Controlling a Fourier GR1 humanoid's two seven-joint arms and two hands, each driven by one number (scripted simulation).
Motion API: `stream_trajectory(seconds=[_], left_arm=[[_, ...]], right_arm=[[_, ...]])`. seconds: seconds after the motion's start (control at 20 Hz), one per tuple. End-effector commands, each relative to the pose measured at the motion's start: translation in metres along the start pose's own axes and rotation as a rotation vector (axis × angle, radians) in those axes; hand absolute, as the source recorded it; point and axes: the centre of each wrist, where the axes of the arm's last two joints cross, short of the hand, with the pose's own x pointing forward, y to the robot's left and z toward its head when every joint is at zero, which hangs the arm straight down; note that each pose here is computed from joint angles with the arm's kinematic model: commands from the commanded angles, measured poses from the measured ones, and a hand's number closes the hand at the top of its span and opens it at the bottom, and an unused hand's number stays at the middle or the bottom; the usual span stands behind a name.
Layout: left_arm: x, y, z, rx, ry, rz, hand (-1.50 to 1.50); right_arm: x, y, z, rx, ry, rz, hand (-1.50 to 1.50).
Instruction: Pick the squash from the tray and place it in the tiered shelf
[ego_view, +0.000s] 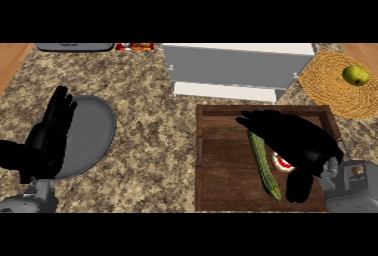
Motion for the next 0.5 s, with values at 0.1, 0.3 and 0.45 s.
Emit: stream_trajectory(seconds=[0.1,0.3,0.45], left_arm=[[0.014,-0.017,0.001,0.001,-0.013,0.005,0.00],[0.002,-0.019,-0.007,-0.007,0.001,-0.011,0.00],[0.001,0.005,0.002,-0.007,-0.015,-0.008,0.00]], right_arm=[[-0.019,0.026,-0.017,0.008,0.006,-0.001,-1.50],[-0.023,0.028,-0.022,0.017,-0.002,-0.020,-1.50],[-0.025,0.055,-0.037,0.021,-0.001,0.010,-1.50]])
